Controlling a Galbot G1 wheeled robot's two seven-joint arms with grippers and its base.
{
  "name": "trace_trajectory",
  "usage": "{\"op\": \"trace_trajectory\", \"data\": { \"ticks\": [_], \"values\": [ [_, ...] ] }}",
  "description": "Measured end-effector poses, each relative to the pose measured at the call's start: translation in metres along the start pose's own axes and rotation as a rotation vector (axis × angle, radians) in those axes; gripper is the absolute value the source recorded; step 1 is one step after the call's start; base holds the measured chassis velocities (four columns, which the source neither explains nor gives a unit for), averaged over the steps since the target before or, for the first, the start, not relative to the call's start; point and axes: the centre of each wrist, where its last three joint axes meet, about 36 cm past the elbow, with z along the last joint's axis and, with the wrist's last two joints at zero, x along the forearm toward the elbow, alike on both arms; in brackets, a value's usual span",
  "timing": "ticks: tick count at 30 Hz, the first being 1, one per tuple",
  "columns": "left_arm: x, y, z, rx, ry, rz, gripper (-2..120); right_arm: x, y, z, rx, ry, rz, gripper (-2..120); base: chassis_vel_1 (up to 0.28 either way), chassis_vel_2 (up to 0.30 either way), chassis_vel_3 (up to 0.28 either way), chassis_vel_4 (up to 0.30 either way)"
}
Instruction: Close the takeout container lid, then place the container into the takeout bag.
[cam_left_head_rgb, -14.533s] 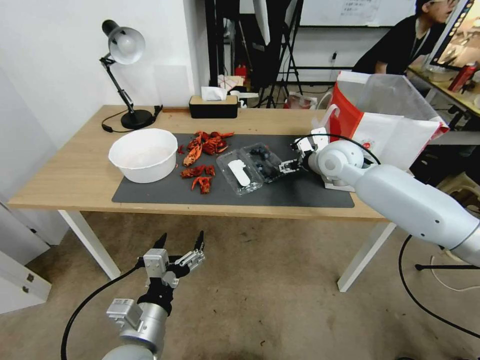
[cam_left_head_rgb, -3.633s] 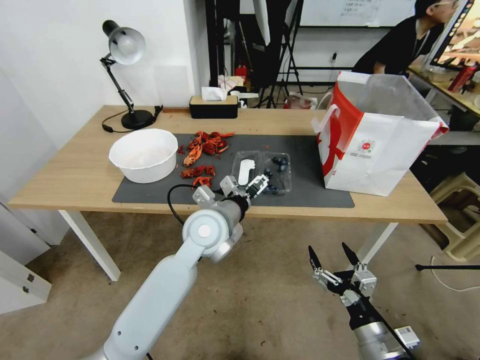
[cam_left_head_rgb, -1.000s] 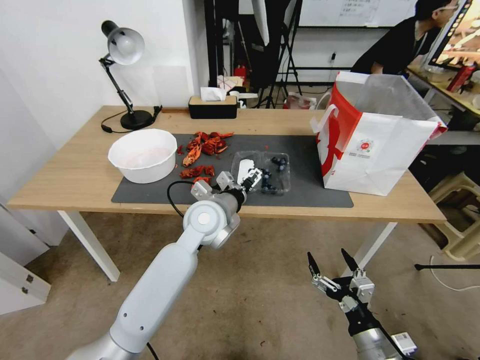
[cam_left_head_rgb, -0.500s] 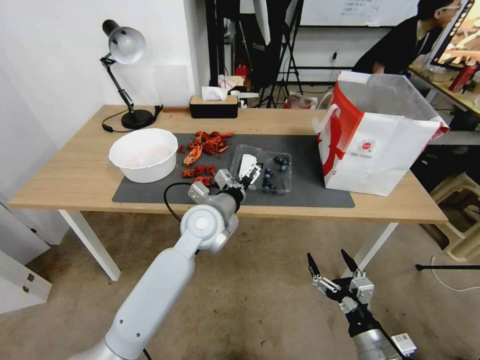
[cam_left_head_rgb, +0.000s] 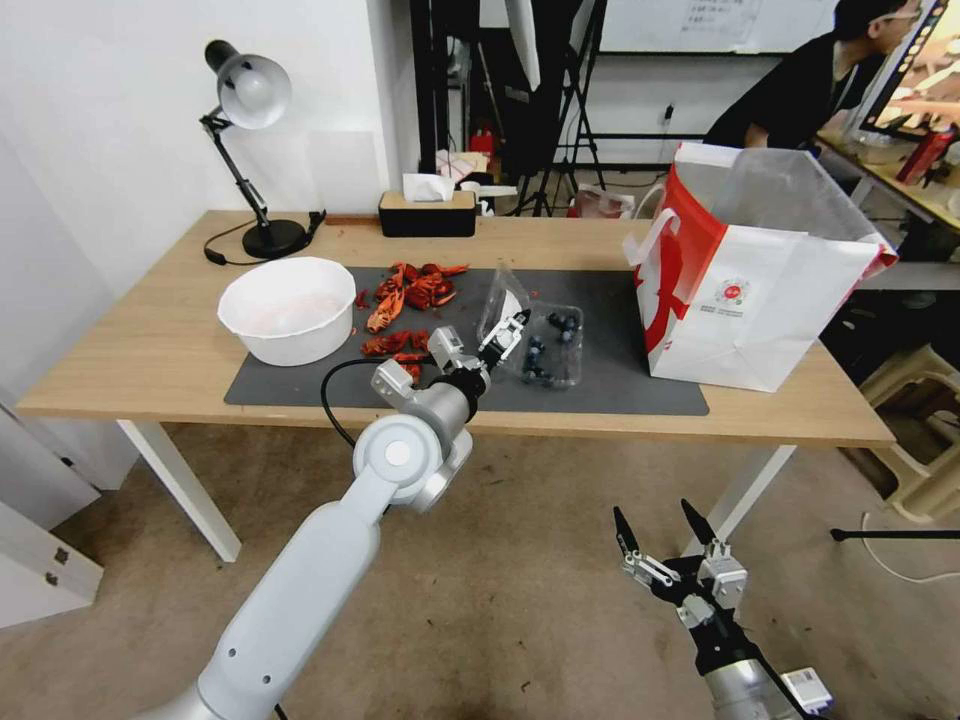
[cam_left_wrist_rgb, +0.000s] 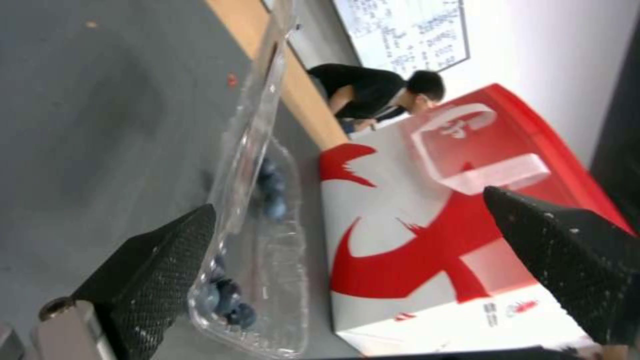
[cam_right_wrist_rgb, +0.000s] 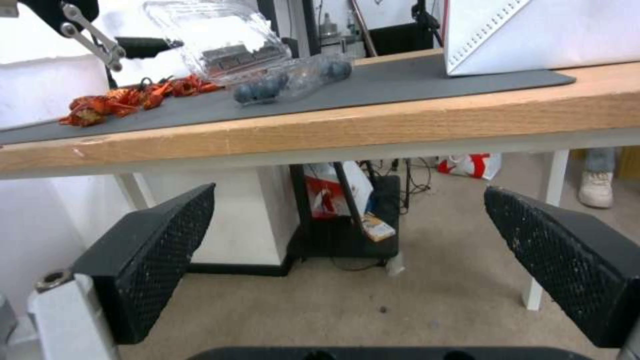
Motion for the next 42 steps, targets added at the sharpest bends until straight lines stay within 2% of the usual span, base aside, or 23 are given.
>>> {"op": "trace_trajectory", "data": {
  "ticks": [6,11,21,33,42],
  "values": [
    [0.001,0.004,-0.002,-0.037,0.026,0.096,100,0.000,0.000,0.000,0.002,-0.001,0.000,100,0.000,0.000,0.000,0.000],
    [0.000,0.005,-0.004,-0.059,0.043,0.144,100,0.000,-0.001,0.000,0.004,-0.001,0.001,100,0.000,0.000,0.000,0.000],
    [-0.008,0.010,-0.010,-0.131,0.128,0.265,100,0.001,-0.002,-0.001,0.012,-0.002,0.000,100,0.000,0.000,0.000,0.000],
    [-0.029,0.008,-0.008,-0.200,0.177,0.289,100,0.002,-0.005,-0.002,0.021,-0.001,0.003,100,0.000,0.000,0.000,0.000],
    [-0.046,0.005,-0.002,-0.219,0.212,0.290,100,0.001,-0.007,-0.001,0.025,0.000,0.003,100,0.000,0.000,0.000,0.000]
  ]
}}
